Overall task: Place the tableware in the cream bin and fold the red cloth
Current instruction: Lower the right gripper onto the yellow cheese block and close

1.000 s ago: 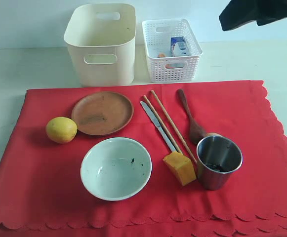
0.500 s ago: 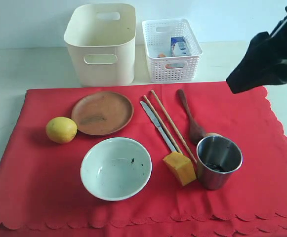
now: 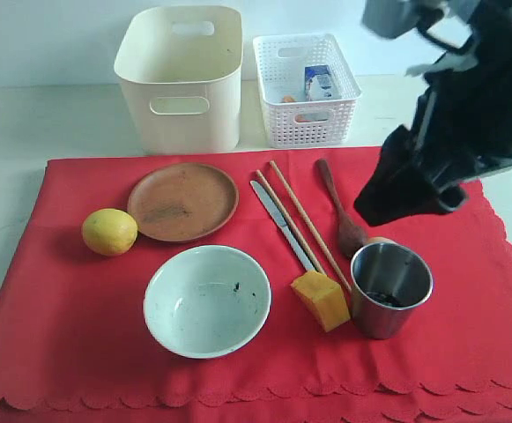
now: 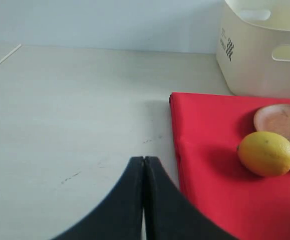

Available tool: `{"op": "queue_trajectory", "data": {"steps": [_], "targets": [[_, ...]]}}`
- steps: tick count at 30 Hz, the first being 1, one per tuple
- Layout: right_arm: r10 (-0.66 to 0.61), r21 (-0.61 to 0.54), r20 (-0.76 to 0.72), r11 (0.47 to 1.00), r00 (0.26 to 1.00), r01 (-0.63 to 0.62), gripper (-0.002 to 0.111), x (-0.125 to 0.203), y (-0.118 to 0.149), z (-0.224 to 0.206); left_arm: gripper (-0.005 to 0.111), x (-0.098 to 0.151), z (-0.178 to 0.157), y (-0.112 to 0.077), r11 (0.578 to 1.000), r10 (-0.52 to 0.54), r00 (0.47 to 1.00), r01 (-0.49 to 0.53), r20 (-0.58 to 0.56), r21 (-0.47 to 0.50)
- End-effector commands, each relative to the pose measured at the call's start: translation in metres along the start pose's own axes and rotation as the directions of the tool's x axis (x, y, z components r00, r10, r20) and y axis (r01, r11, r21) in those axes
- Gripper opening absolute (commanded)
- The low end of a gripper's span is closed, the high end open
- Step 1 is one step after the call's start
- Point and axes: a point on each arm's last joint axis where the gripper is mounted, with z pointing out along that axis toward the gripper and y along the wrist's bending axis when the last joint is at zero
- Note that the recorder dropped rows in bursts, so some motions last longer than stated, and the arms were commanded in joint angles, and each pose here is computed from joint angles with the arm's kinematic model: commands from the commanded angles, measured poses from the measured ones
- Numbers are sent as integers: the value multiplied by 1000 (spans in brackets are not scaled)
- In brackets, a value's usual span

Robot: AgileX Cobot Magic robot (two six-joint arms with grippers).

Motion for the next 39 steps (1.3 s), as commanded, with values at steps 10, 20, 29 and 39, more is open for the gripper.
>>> {"op": "queue_trajectory", "data": {"steps": [10,20,29,39], "targets": [[-178,48,-269,979,946,198,62,-17,18,103,0,-2,-1,0,1000,-3,1000,3,19,1],[-193,52,-309,974,931,219,62,-40,15,144,0,-2,-1,0,1000,-3,1000,3,19,1],[-152,74,-428,977,891,202,62,-44,5,173,0,-2,-1,0,1000,-3,1000,3,19,1],[-114,98,-484,978,868,183,62,-39,1,184,0,-2,-1,0,1000,-3,1000,3,19,1]]}}
